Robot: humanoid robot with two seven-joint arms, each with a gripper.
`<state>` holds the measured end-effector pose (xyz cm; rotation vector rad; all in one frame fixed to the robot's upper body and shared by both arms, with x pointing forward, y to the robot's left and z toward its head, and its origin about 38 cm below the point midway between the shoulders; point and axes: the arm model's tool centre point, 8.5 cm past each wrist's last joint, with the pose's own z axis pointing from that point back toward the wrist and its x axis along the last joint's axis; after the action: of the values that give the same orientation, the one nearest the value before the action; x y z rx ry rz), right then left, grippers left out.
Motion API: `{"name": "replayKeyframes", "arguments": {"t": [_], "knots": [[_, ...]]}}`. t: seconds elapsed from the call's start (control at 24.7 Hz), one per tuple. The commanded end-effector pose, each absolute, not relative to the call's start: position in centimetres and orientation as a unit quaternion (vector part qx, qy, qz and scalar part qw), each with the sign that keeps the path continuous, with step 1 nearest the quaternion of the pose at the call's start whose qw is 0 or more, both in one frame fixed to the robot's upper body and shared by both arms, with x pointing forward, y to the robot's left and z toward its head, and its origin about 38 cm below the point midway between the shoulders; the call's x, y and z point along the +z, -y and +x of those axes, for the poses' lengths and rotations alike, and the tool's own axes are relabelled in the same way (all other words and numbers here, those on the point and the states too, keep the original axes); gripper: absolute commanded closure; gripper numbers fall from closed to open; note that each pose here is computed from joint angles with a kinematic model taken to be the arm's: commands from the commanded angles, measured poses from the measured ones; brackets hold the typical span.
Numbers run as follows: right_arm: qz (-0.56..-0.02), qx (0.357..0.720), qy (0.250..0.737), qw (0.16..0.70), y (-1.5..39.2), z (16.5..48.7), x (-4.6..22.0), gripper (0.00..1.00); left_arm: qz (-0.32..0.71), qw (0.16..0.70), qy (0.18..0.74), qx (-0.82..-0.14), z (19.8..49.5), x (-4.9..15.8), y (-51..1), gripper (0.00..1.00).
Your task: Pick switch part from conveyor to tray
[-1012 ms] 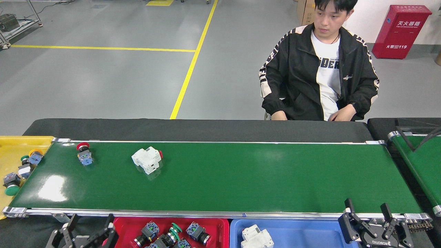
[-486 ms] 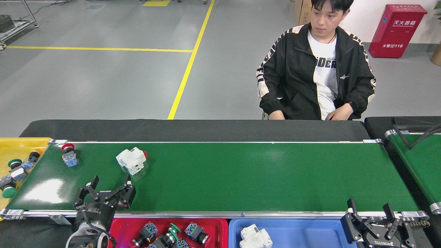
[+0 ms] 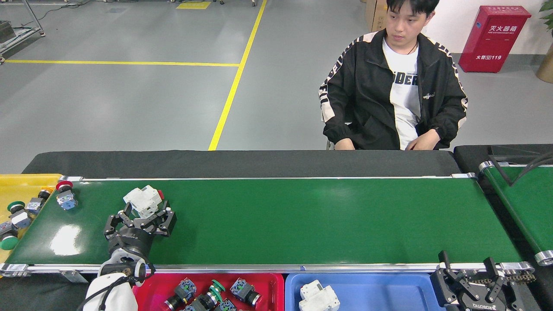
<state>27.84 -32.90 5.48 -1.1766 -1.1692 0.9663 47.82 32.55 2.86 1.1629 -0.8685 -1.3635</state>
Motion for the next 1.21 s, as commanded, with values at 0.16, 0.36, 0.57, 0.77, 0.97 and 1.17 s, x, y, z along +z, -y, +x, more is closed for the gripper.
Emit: {"name": "replayKeyframes", "arguments": {"t": [0.16, 0.36, 0.57, 0.77, 0.97, 1.17], "knots": [[-0.507, 0.41, 0.505, 0.565, 32.9, 28.1, 6.1, 0.01, 0.495, 0.536, 0.358, -0.582, 49.2, 3.3, -35.4, 0.68], [-0.507, 0.41, 0.506, 0.565, 32.9, 28.1, 6.0, 0.01, 0.489, 0.531, 0.396, -0.568, 49.0, 3.5, -35.2, 0.94], [-0.507, 0.41, 0.506, 0.565, 32.9, 28.1, 6.0, 0.01, 0.494, 0.512, 0.43, -0.556, 47.2, 3.7, -34.3, 0.95], [-0.506, 0.41, 0.505, 0.566, 32.9, 28.0, 6.0, 0.01, 0.498, 0.448, 0.478, -0.568, 41.3, 5.5, -32.4, 0.94], [-0.51, 0.408, 0.502, 0.567, 33.3, 28.0, 6.1, 0.01, 0.442, 0.383, 0.53, -0.614, 32.4, 5.6, -27.5, 0.93], [-0.517, 0.404, 0.499, 0.566, 33.9, 27.9, 6.4, 0.01, 0.331, 0.28, 0.6, -0.672, 27.6, 5.7, -18.7, 0.89]]}}
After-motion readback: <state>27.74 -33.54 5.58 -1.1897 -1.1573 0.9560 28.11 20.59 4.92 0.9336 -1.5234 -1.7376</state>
